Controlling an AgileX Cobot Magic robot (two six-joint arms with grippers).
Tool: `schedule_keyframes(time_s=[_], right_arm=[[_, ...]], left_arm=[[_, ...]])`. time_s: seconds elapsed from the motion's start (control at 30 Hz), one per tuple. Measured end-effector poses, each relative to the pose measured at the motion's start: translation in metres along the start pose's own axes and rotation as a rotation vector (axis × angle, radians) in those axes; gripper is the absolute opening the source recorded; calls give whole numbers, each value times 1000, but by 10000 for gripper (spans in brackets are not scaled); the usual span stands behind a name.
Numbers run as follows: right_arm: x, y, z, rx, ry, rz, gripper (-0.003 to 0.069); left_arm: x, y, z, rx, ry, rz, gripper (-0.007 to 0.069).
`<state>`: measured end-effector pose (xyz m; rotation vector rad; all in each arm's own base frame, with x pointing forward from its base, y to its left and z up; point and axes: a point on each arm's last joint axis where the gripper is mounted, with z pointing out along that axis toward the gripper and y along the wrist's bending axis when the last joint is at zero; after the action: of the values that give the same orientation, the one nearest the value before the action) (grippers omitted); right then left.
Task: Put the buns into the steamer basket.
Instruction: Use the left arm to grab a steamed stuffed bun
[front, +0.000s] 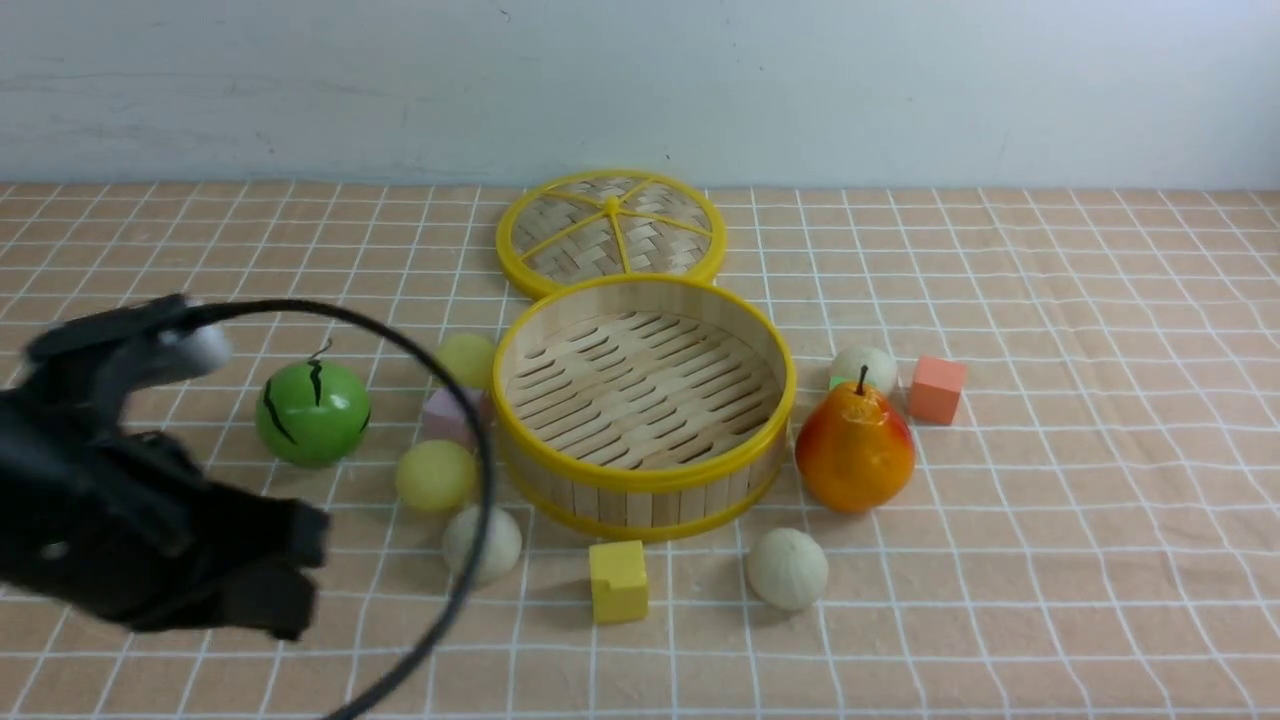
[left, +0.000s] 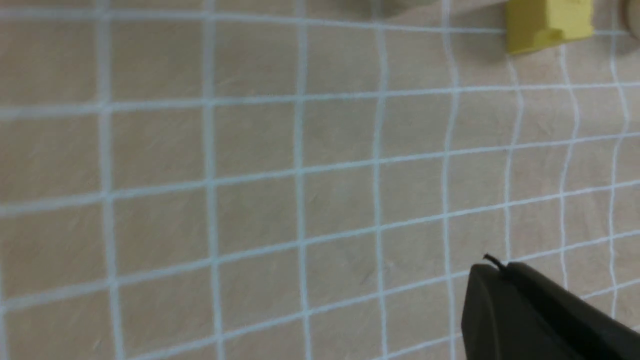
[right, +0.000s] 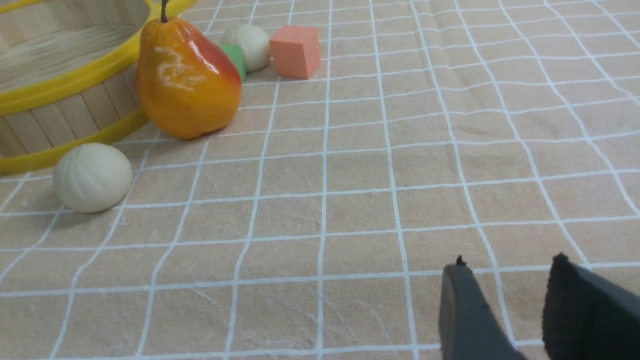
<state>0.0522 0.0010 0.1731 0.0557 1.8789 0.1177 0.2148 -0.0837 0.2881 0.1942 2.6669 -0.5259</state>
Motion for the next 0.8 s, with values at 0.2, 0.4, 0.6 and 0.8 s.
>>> schedule_keyframes(time_s=[0.2,0.4,0.6,0.8], right_arm=[[0,0,0,0,0,0,239],[0,0,0,0,0,0,239],[0,0,0,0,0,0,239],[0,0,0,0,0,0,239]], left_arm=[[-30,-39,47,-30,-15,162,-13],[-58,-30,101,-139,1,240,20],[-68,-21,132,-211,30,276,209],[-76,-20,137,-220,-44,276,324]])
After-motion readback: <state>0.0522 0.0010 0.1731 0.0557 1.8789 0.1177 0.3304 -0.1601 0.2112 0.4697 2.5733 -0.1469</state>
